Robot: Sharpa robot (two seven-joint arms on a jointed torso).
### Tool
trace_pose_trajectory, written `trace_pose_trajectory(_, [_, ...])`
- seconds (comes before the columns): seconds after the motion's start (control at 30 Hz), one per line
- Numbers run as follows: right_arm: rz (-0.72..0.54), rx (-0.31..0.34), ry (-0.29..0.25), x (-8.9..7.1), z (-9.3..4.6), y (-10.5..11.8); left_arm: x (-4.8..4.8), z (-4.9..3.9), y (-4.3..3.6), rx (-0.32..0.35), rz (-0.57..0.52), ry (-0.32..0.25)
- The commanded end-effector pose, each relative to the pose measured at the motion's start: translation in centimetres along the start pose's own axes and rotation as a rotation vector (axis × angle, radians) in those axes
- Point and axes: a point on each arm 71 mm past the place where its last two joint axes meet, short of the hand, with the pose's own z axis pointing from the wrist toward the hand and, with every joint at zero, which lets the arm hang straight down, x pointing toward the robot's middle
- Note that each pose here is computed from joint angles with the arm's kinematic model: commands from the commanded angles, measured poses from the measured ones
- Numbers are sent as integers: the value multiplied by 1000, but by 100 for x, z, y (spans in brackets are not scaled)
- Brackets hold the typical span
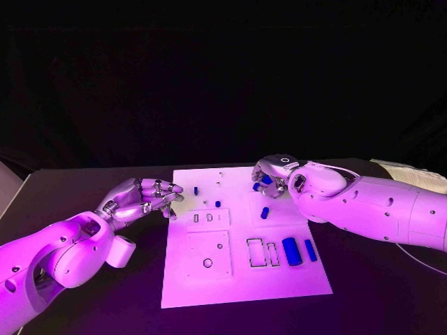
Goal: Assemble the parts on the task board
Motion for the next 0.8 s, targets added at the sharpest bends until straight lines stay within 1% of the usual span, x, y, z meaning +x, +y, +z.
trace_pose_trajectory(0.03, [-14, 3, 25, 55, 2, 18, 30, 7, -5, 5, -4, 23])
trace_pose_trajectory(0.47, [0, -17, -15, 32, -6, 78, 17, 2, -1, 2, -2, 21])
trace_pose_trajectory(0.57, [5, -20, -38, 15, -11, 85, 10, 2, 4, 0, -1, 20])
trace_pose_trajectory(0.8, [24, -23, -114, -43, -30, 102, -5, 0, 14, -4, 0, 18])
